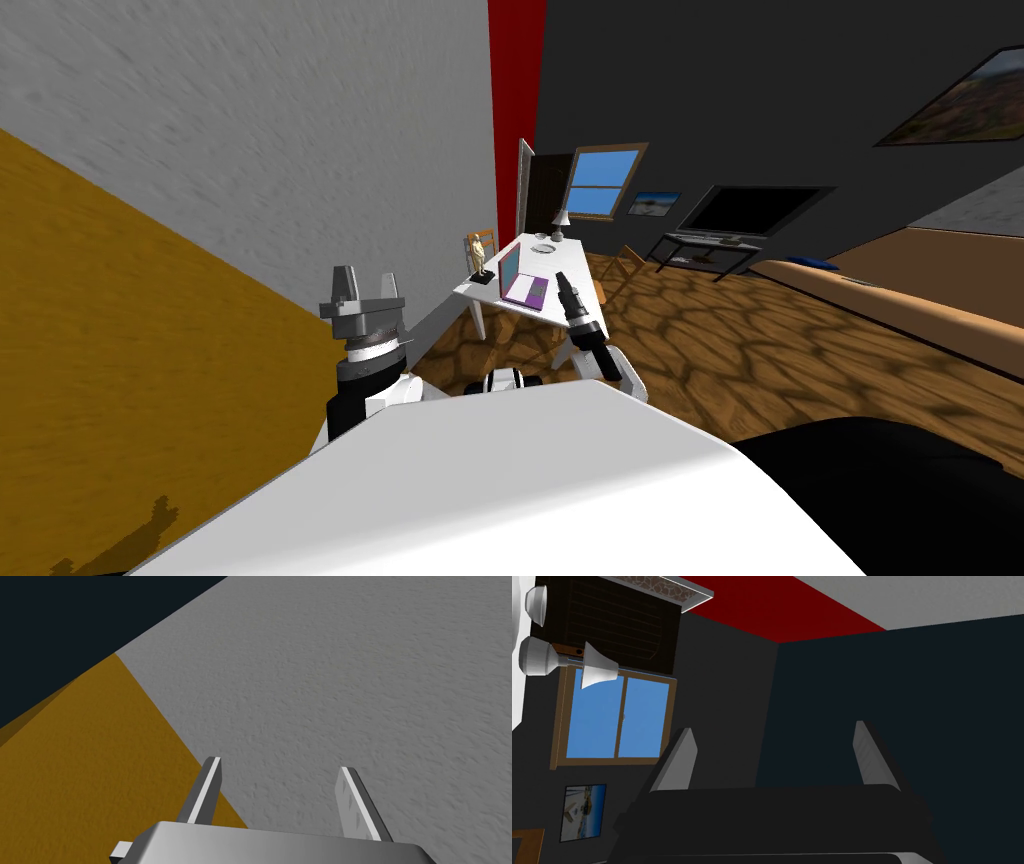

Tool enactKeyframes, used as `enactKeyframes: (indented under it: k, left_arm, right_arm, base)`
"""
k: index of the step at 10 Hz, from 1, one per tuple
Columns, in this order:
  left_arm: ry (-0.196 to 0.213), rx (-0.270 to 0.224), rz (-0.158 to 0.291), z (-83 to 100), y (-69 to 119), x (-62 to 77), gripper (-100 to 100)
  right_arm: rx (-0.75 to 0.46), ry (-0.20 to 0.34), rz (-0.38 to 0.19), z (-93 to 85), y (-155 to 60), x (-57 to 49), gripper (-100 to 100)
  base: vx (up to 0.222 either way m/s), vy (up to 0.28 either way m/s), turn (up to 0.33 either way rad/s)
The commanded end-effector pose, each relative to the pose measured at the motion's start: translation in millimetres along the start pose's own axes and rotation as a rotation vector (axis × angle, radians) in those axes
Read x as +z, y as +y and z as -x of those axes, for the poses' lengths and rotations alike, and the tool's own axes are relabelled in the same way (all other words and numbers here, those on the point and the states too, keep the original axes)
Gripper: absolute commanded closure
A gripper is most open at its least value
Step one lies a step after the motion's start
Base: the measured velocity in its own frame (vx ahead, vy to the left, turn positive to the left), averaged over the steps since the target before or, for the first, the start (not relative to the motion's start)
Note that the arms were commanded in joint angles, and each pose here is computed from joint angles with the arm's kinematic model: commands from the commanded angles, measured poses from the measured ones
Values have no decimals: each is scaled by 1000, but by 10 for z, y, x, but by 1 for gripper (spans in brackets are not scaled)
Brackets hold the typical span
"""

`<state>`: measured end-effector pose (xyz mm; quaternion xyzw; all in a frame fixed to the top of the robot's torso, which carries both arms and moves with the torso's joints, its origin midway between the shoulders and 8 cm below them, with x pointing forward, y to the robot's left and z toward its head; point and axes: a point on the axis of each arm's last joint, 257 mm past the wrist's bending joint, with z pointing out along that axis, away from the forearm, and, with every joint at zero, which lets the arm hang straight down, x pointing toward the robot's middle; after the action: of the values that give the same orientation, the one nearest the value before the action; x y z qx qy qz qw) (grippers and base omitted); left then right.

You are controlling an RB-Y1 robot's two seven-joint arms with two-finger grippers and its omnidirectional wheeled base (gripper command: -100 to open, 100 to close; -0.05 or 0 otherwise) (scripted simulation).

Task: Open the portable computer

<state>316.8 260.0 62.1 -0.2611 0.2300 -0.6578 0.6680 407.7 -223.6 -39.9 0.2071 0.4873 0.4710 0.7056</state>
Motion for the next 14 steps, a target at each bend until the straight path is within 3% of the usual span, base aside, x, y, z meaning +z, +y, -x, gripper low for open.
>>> enactKeyframes:
  k: [1, 4, 9, 11, 12, 14]
  left_arm:
    - [0, 0, 0, 0, 0, 0, 0]
    - [0, 0, 0, 0, 0, 0, 0]
    - [0, 0, 0, 0, 0, 0, 0]
    - [0, 0, 0, 0, 0, 0, 0]
    - [0, 0, 0, 0, 0, 0, 0]
    - [0, 0, 0, 0, 0, 0, 0]
  right_arm:
    - [-85, 36, -47, -52, -139, 42, -100]
    - [-164, 69, -93, -91, -276, 65, -100]
    - [-413, 157, -178, -133, -575, 126, -100]
    - [-419, 164, -215, -128, -668, 105, -100]
    - [-506, 190, -227, -118, -731, 128, -100]
    - [-508, 196, -256, -111, -804, 108, -100]
  base:
    - [-39, 84, 21]
    - [-3, 62, 21]
    - [-28, 120, 39]
    - [-13, 81, 10]
    - [-17, 60, 53]
    - [-8, 63, 17]
